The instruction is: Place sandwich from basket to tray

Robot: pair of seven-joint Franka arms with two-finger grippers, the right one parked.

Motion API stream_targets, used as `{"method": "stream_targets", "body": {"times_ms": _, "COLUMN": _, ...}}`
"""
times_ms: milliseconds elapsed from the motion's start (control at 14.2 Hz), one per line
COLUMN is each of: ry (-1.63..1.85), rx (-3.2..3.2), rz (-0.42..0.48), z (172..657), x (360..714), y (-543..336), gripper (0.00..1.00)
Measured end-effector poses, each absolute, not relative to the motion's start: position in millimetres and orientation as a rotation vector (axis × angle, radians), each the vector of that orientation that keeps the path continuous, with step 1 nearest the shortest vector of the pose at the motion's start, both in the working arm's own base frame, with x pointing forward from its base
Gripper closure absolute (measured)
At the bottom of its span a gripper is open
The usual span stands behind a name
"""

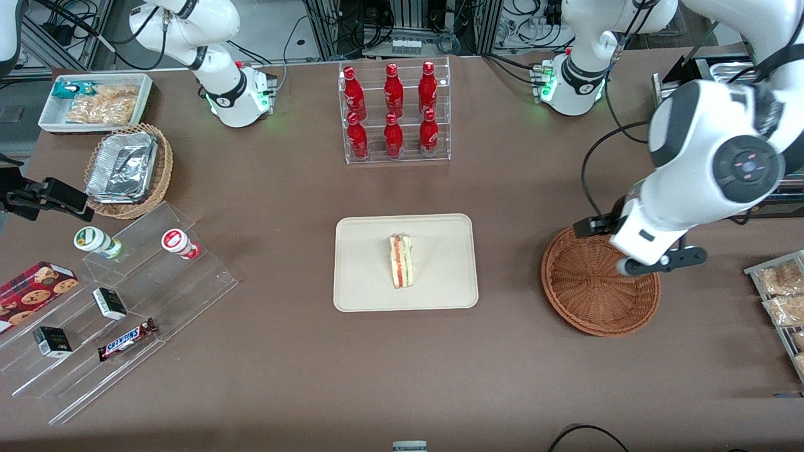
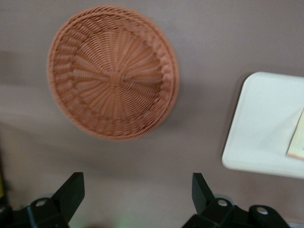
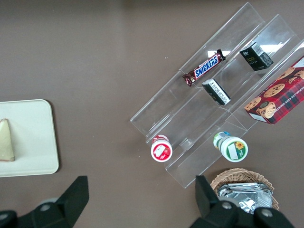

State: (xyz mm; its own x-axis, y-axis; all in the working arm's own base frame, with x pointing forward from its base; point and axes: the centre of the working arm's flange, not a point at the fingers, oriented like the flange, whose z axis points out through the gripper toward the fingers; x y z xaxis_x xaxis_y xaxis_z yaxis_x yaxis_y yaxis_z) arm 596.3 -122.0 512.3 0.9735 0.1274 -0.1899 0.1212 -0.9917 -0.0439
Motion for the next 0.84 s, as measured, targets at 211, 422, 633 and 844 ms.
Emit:
{"method": "stream_targets", "body": {"times_ms": 211, "ry": -0.068, "rx": -3.119, "rz": 0.319, "z": 546, "x": 581, "y": -83, "gripper": 0.0}}
{"method": "stream_targets", "body": {"times_ms": 422, "ry": 0.047, "rx": -3.141, "rz": 0.263, "z": 573, "x": 570, "y": -55, "gripper": 0.0}}
{"method": "stream_targets", "body": {"times_ms": 633, "ry": 0.097, "rx": -3.117, "rz": 0.184, "z": 601, "x": 556, "y": -35, "gripper": 0.0}}
{"method": "stream_targets", "body": {"times_ms": 844, "ry": 0.099, "rx": -3.098, "rz": 0.126, "z": 602, "x": 547, "y": -33, "gripper": 0.0}}
